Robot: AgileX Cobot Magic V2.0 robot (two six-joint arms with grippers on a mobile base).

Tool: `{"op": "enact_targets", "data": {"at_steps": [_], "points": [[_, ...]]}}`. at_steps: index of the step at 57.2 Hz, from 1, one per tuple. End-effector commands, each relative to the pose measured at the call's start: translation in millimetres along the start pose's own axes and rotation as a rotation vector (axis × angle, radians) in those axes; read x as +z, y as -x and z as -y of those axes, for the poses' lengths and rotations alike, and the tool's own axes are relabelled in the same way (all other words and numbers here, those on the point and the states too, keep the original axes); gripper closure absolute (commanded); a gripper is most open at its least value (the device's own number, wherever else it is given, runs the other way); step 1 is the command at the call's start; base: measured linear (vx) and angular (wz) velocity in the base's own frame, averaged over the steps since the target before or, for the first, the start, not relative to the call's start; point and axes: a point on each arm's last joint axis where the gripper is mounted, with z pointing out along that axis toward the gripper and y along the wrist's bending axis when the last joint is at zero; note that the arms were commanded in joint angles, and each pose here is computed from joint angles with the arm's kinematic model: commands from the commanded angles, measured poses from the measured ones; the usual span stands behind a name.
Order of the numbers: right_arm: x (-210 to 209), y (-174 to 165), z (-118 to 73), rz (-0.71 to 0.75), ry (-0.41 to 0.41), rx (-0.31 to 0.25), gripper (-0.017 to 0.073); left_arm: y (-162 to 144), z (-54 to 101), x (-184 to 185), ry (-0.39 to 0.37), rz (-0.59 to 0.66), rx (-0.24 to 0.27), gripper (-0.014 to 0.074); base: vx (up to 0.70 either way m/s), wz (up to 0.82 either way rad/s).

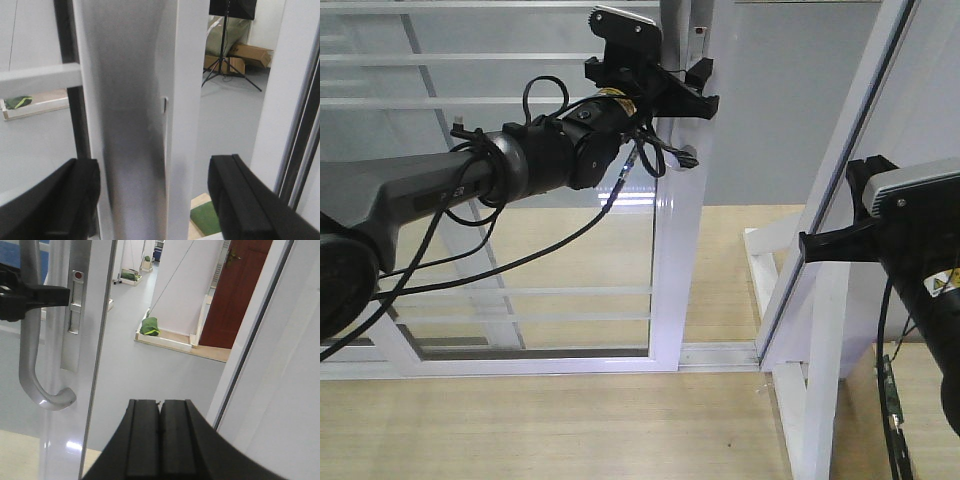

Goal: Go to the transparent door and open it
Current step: 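Reach the left gripper to the silver bar handle and grasp it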

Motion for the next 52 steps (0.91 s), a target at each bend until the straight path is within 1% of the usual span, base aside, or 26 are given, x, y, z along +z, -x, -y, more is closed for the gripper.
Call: {"op": "enact_targets", "data": {"at_steps": [1, 11, 14, 18, 23, 26, 28, 31, 33, 39, 42, 45, 52], "points": [[0, 18, 5.4, 0.117, -0.04, -0.006, 0.0568, 51, 0.0, -8, 0.003, 0.169, -0.001, 0.0034, 0.0, 0.0], [0, 18, 5.4, 0.117, -0.039, -0.006, 0.0568, 50, -0.9, -7, 0.006, 0.159, -0.006, 0.0039, 0.0, 0.0], [0, 18, 5.4, 0.117, -0.039, -0.006, 0.0568, 50, -1.7, -7, 0.008, 0.159, -0.007, 0.0055, 0.0, 0.0], [0, 18, 5.4, 0.117, -0.039, -0.006, 0.0568, 50, -5.4, -7, 0.02, 0.157, -0.024, 0.0116, 0.0, 0.0], [0, 18, 5.4, 0.116, -0.039, -0.006, 0.0568, 49, -11.3, -7, 0.047, 0.149, -0.076, 0.0248, 0.0, 0.0], [0, 18, 5.4, 0.116, -0.039, -0.006, 0.0568, 48, -15.7, -7, 0.062, 0.146, -0.101, 0.0358, 0.0, 0.0], [0, 18, 5.3, 0.115, -0.038, -0.006, 0.0568, 48, -17.4, -7, 0.067, 0.147, -0.103, 0.0417, 0.0, 0.0], [0, 18, 5.3, 0.115, -0.038, -0.006, 0.0568, 49, -20.7, -7, 0.073, 0.147, -0.099, 0.0543, 0.0, 0.0], [0, 18, 5.3, 0.114, -0.038, -0.006, 0.0568, 49, -21.5, -7, 0.075, 0.147, -0.093, 0.0594, 0.0, 0.0], [0, 18, 5.2, 0.113, -0.037, -0.006, 0.0568, 47, -21.8, -7, 0.077, 0.131, -0.048, 0.0602, 0.0, 0.0], [0, 18, 5.2, 0.113, -0.037, -0.006, 0.0568, 46, -21.7, -7, 0.077, 0.121, -0.034, 0.0601, 0.0, 0.0], [0, 18, 5.2, 0.113, -0.037, -0.006, 0.0568, 46, -21.5, -7, 0.076, 0.109, -0.026, 0.0599, 0.0, 0.0], [0, 18, 5.2, 0.113, -0.037, -0.006, 0.0568, 45, -21.4, -7, 0.075, 0.102, -0.025, 0.0597, 0.0, 0.0]]}}
